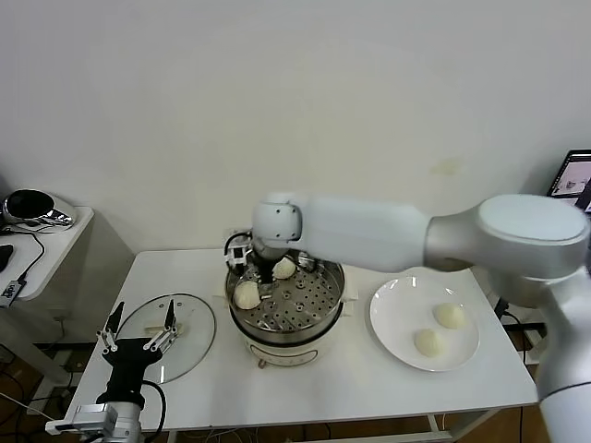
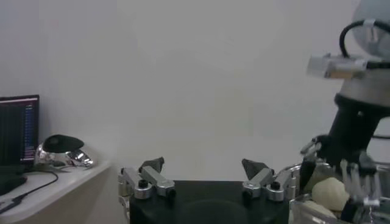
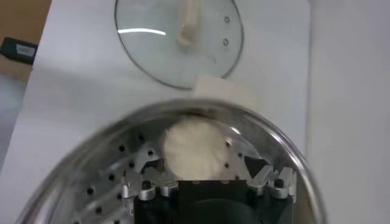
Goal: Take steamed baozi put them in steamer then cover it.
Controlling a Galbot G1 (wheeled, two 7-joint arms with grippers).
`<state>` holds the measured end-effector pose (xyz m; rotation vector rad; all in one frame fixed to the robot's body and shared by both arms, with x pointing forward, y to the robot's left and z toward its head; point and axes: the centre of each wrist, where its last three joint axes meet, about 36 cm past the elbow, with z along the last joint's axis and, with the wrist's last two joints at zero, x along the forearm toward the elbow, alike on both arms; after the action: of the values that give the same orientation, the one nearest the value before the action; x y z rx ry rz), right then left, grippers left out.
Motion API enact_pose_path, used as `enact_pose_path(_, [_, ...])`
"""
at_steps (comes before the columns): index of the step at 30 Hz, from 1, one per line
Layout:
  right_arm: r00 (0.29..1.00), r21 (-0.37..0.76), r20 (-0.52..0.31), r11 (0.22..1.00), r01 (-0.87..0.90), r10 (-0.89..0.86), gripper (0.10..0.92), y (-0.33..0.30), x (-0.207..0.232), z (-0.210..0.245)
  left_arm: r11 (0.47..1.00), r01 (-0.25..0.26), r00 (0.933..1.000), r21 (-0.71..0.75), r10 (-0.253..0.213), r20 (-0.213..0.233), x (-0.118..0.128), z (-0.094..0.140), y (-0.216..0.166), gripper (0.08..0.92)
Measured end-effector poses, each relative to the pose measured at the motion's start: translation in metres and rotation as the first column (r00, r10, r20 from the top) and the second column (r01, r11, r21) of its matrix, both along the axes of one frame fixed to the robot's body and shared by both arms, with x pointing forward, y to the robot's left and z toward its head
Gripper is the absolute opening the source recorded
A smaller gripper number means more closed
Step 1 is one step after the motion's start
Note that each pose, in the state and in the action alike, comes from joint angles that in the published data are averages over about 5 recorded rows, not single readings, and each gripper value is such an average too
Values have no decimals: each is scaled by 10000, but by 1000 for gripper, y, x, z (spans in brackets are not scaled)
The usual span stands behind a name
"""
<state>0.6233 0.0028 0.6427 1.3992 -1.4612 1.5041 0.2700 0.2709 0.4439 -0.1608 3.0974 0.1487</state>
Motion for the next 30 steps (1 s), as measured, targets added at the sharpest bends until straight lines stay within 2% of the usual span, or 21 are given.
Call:
enact_pose_path(7, [9999,-296,-97,9995,-59,56,823,-89,-6,45,9999,127,9999,21,-127,-6,-1,1,-4,823])
enact_pose_path(13, [9998,-460,-208,9989,-2,-7,823,-182,-18,53,9998,191,9998,105,-191,-45,-4,0,-6,823])
enact_pose_path(22, [9994,-874,-213,9958,264,-284,823,-294,-41,13,9996,196,9997,193,-193,-166,-7,-5,-10,823])
enact_pose_path(30, [9984,-1190,-401,9923,343,-393,823,-344,-63,-41,9994,149,9995,305,-140,-289,-10,-10,-12,823])
